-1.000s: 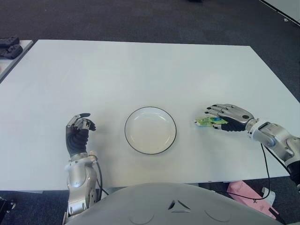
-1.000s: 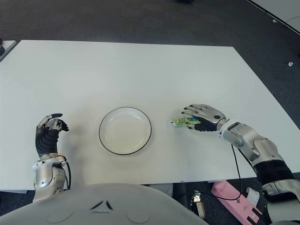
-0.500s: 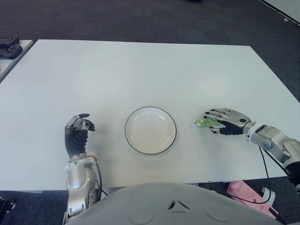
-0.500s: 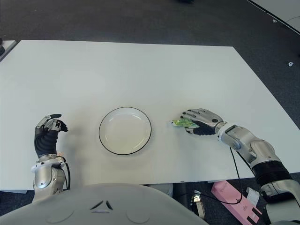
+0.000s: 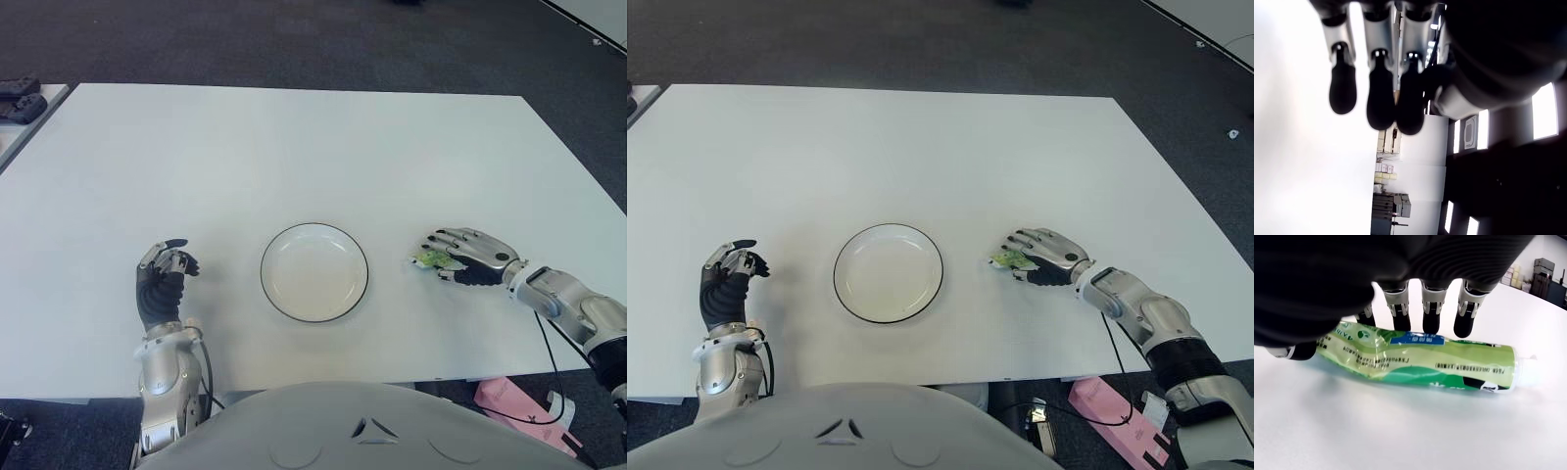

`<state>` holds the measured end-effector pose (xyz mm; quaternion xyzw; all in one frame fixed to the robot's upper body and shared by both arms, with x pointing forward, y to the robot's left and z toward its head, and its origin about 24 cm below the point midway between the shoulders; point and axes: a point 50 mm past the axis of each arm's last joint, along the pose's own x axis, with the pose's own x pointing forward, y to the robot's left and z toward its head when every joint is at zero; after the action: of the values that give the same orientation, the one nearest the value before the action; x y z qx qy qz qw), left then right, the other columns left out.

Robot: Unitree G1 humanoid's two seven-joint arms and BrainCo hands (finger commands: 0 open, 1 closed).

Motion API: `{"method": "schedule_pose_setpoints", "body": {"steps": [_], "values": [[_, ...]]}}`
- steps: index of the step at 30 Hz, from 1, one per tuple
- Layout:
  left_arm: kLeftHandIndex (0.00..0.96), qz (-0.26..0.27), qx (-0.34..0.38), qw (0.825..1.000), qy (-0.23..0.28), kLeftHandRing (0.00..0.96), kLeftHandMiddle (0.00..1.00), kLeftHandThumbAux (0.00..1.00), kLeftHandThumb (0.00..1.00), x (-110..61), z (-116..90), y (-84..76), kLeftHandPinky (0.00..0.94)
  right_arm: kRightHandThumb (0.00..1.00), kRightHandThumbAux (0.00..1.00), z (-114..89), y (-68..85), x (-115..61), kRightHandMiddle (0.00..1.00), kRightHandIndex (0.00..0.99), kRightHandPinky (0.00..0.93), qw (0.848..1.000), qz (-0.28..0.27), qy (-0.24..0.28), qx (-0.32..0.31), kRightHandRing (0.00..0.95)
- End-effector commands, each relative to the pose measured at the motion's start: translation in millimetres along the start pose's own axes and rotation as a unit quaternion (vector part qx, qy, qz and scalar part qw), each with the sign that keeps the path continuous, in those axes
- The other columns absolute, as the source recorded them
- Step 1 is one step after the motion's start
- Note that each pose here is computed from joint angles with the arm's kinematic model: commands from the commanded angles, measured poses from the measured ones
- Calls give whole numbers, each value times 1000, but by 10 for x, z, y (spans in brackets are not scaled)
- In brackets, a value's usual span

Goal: Put the toothpaste on the table into the plate.

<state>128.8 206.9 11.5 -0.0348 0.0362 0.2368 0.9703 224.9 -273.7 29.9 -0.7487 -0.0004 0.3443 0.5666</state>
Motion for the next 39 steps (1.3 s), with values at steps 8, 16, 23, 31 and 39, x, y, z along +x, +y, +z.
{"method": "schedule_pose_setpoints", "body": {"steps": [8,16,23,31,39], "values": [[434,3,-6,1000,6,647,666,721,697,-21,-43,4,610,575,87,214,260,51,0,0,0,999,38,-4,-26,0],[433,12,1,1000,8,646,665,721,697,-23,-44,14,609,569,101,279,365,66,0,0,0,997,44,1,-59,0],[433,21,-7,1000,9,650,668,721,698,-35,-39,29,613,592,119,329,486,78,0,0,0,995,52,16,-88,0],[433,23,-4,1000,9,652,668,721,697,-44,-34,44,619,615,115,369,563,72,0,0,0,992,51,38,-108,0],[433,28,-2,1000,8,649,665,722,698,-51,-23,52,618,619,124,396,605,57,0,0,0,990,51,49,-125,0]]}}
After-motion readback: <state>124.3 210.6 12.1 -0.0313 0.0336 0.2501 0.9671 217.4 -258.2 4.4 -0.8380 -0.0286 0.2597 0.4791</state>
